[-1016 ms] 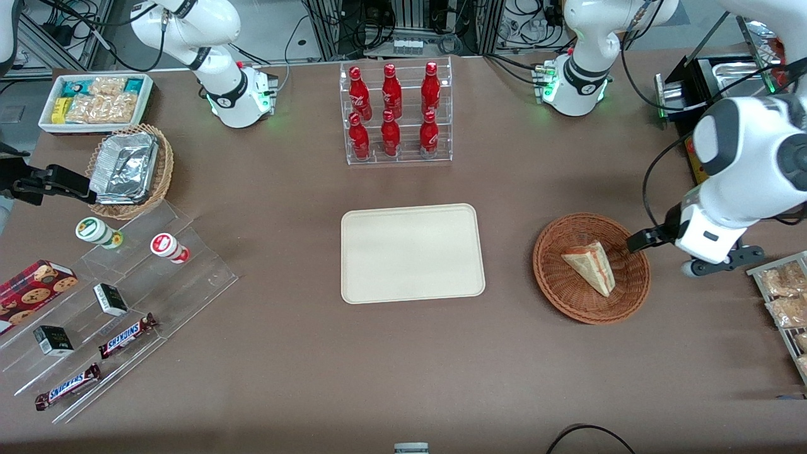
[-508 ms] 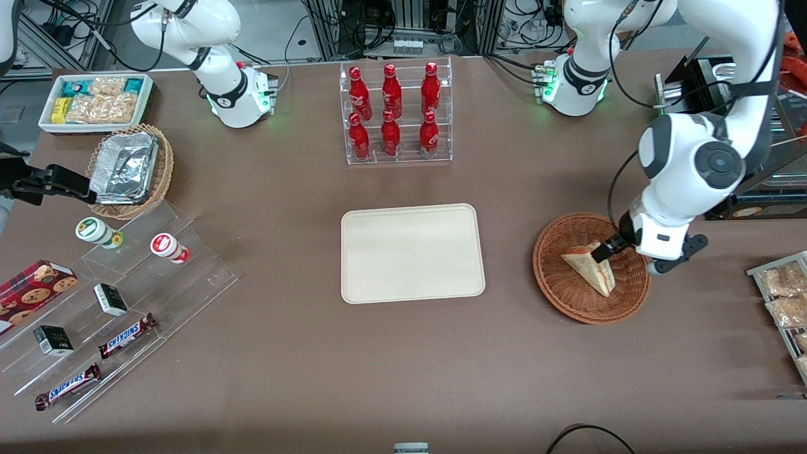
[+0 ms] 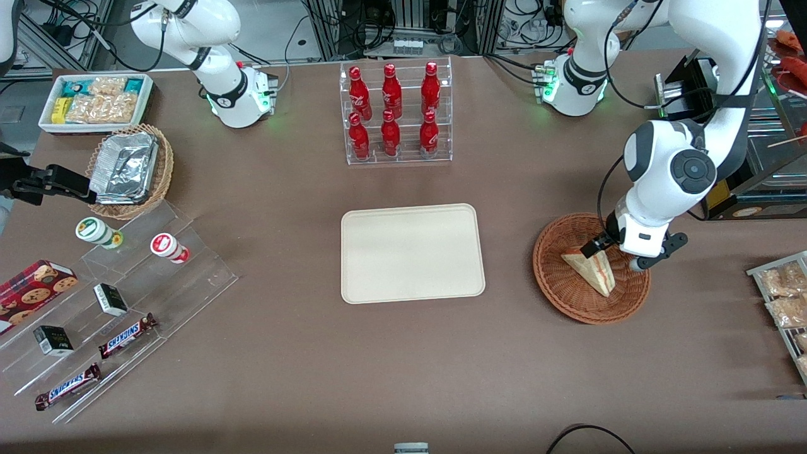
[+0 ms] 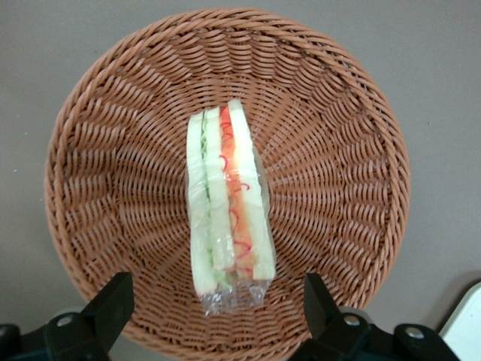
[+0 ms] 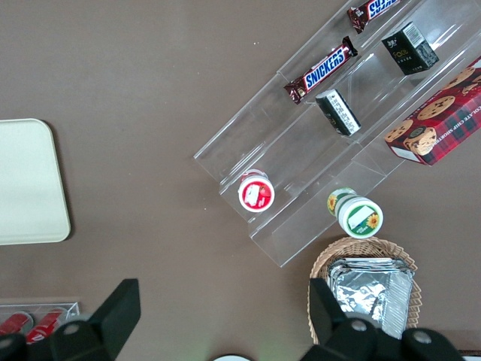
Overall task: Place sandwich from basket to tray
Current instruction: 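Lower the left gripper and close it on the sandwich's wrapper end, then lift the sandwich and carry it with the left gripper over the tray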
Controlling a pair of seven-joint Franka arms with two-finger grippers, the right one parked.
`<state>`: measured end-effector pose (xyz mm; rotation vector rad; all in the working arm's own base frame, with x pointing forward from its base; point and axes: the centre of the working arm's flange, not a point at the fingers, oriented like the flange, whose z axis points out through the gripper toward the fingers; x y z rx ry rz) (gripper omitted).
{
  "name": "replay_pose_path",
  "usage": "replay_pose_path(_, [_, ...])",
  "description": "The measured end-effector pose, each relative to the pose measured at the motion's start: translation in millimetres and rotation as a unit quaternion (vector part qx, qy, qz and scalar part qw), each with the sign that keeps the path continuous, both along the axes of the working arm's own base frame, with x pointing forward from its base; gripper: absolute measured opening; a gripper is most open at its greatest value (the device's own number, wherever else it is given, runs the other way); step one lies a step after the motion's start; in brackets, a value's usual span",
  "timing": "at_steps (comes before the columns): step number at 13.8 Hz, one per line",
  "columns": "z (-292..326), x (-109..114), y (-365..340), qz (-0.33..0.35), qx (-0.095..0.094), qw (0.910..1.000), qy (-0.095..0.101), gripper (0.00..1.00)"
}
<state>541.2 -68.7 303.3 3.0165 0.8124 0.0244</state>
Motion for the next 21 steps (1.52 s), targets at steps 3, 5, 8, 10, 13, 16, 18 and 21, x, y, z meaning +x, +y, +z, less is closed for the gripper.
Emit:
replay_pose_path(3, [-23,2,0,0.001,-0.004,1.0,-0.002,1.0])
replay_pose_path(5, [-38,2,0,0.001,-0.005,1.0,0.003,1.0])
replay_pose_path(8, [-50,4,2,0.004,-0.007,1.0,0.001,0.96])
replay_pose_path(10, [-54,4,4,0.005,-0.008,1.0,0.002,0.73])
replay_pose_path(13, [-54,5,3,0.005,-0.008,1.0,0.0,0.41])
replay_pose_path(16, [-40,10,1,0.003,-0.007,1.0,-0.005,0.3])
replay_pose_path(18, [-7,15,0,0.001,-0.001,0.9999,0.011,0.27])
replay_pose_path(21, [68,19,-28,-0.025,0.011,0.9991,0.033,0.18])
